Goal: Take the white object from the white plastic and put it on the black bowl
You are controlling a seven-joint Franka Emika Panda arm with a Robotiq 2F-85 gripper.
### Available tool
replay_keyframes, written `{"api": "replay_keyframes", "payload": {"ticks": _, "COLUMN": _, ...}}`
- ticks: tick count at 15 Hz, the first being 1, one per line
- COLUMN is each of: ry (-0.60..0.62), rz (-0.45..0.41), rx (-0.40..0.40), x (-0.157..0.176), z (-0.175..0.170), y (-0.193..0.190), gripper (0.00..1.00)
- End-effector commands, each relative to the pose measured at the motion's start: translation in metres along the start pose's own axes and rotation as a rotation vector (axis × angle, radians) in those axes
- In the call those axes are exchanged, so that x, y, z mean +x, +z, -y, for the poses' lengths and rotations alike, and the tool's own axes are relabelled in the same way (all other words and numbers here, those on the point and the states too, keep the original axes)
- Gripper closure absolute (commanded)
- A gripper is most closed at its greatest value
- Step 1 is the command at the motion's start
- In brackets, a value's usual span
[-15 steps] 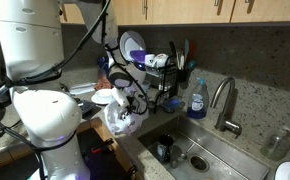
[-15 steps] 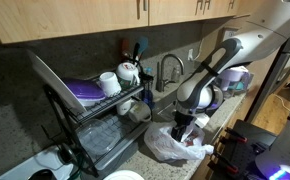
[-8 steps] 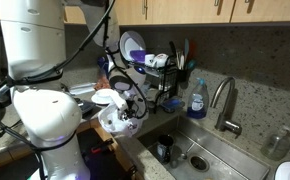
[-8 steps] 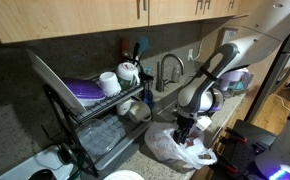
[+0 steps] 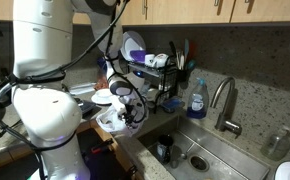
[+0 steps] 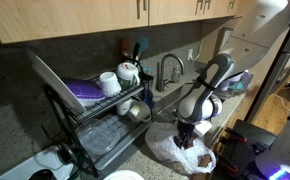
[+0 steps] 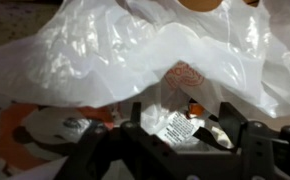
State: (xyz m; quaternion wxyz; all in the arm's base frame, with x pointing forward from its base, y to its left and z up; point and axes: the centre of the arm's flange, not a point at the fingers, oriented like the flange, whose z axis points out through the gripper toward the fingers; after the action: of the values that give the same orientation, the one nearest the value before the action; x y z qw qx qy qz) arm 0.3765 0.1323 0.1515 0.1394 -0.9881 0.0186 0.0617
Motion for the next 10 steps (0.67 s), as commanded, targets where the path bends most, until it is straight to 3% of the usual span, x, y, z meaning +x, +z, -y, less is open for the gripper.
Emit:
{"api": "replay_keyframes", "payload": {"ticks": 1, "ry": 0.010, "rz": 0.008, "rx": -0.068, "x": 0.015, "z": 0.014, "y": 0.013, "gripper": 0.38}}
{"api": "replay_keyframes", "payload": {"ticks": 2, "ry": 0.001, "rz": 0.012, "rx": -0.089, "x": 0.018, "z": 0.019, "y": 0.016, "gripper": 0.55}}
{"api": "replay_keyframes", "payload": {"ticks": 6, "ry": -0.022, "rz": -0.001, "rx": -0.158, "x": 0.027, "z": 0.032, "y": 0.013, "gripper": 0.86}}
{"api": "replay_keyframes", "payload": {"ticks": 8, "ry": -0.021, "rz": -0.029, "rx": -0.181, "x": 0.028, "z": 0.034, "y": 0.002, "gripper": 1.00}}
{"api": "replay_keyframes", "payload": {"ticks": 10, "ry": -0.018, "rz": -0.053, "rx": -0.195, "x": 0.025, "z": 0.033, "y": -0.013, "gripper": 1.00}}
